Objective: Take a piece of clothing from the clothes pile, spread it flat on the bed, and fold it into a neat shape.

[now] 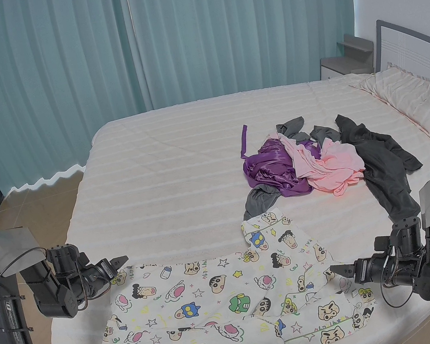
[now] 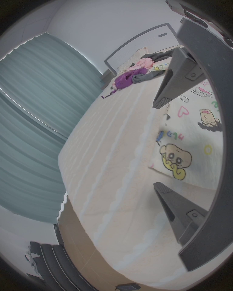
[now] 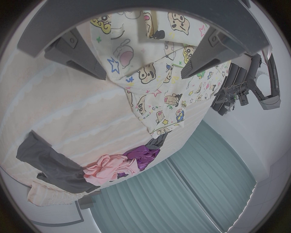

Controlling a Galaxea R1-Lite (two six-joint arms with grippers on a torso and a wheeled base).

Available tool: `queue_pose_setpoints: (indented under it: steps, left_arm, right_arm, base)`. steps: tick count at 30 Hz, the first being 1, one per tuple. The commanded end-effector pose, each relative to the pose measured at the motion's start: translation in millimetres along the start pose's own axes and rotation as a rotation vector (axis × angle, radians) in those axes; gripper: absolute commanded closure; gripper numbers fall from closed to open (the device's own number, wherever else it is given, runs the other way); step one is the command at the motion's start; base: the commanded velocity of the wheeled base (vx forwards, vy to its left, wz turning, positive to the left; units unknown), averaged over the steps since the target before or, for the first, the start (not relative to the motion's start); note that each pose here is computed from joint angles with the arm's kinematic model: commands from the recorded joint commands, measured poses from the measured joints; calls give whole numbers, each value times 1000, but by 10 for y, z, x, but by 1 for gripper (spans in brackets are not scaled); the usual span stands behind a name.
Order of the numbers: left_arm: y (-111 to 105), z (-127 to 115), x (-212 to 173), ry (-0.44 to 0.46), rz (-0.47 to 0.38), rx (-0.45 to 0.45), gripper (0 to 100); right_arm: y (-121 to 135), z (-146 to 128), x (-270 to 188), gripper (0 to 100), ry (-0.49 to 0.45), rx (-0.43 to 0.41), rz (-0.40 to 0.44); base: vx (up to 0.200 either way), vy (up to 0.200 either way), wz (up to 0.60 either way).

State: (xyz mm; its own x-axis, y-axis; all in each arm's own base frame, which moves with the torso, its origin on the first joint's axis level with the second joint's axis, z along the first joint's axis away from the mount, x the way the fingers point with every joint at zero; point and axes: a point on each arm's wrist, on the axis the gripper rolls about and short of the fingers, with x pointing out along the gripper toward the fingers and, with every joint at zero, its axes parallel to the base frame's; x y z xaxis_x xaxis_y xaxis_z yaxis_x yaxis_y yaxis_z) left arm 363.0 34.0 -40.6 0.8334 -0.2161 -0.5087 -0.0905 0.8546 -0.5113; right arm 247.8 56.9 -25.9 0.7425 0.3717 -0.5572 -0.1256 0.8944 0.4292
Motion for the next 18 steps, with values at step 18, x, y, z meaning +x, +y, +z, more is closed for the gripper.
queue_pose_setpoints:
  steps: [18]
  left_arm:
    - [-45,-142,156,87,-1,16,0]
  right_arm:
    - [36,13,-2,0,-14,-9,15]
  base:
    - [0,0,0]
